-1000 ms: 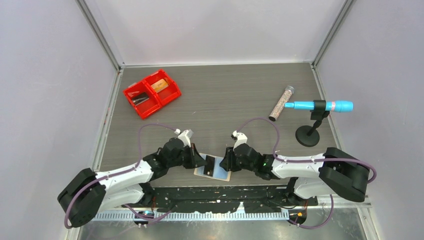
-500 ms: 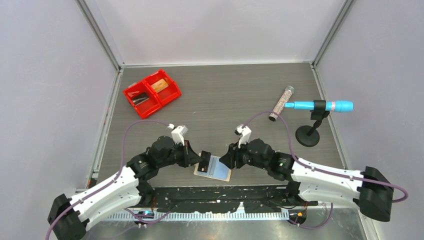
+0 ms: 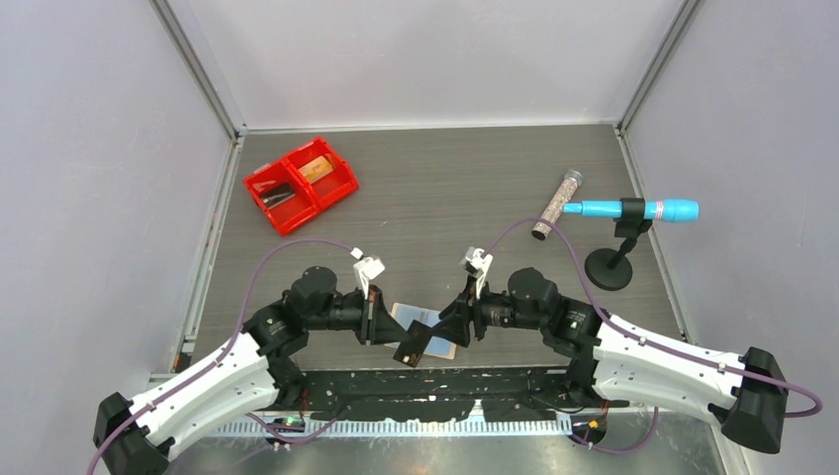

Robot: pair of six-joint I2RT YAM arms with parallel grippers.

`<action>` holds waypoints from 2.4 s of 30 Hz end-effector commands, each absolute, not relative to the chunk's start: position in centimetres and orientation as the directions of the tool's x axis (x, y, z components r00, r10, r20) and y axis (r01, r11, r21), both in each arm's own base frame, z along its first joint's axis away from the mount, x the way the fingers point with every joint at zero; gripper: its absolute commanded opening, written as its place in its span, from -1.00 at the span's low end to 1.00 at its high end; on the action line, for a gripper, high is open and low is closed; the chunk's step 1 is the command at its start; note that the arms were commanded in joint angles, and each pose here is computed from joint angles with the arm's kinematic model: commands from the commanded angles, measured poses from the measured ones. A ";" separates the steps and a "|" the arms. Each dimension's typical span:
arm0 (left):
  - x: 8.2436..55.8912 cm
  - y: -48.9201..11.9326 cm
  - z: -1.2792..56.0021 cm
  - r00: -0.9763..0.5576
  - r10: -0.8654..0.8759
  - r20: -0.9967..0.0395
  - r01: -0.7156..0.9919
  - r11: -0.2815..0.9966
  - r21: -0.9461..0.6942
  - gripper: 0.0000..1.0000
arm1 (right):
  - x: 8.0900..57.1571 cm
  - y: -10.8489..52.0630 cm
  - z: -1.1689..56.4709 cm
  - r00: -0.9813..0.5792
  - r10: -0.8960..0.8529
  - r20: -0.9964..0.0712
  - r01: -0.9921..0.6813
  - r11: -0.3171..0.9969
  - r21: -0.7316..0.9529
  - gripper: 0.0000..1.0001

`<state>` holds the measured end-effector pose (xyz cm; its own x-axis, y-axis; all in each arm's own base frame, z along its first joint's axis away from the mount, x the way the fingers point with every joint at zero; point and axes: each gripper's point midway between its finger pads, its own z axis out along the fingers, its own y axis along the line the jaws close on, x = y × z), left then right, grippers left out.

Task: Take the credit cards out of the card holder
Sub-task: Place the credit card in the storage box.

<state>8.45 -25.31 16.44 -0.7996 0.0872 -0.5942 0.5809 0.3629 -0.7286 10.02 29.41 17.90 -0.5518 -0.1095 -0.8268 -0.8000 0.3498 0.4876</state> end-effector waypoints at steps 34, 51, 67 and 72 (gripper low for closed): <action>12.5 -22.9 23.7 -0.675 -0.248 -0.695 0.563 0.437 -0.702 0.28 | 13.0 27.9 26.2 -0.568 0.334 -0.752 -0.703 0.277 0.654 -0.89; 13.5 -25.5 25.8 -0.702 -0.369 -0.610 0.555 0.253 -0.792 0.10 | 13.0 28.2 27.5 -0.657 0.451 -0.604 -0.619 0.136 0.774 -0.89; 13.8 -25.7 26.2 -0.703 -0.396 -0.590 0.548 0.226 -0.805 -0.98 | 13.1 28.9 25.8 -0.702 0.440 -0.560 -0.574 0.115 0.811 -0.81; 13.7 -25.8 26.7 -0.707 -0.405 -0.580 0.548 0.205 -0.811 -1.00 | 13.0 28.7 25.5 -0.704 0.443 -0.555 -0.570 0.114 0.814 -0.72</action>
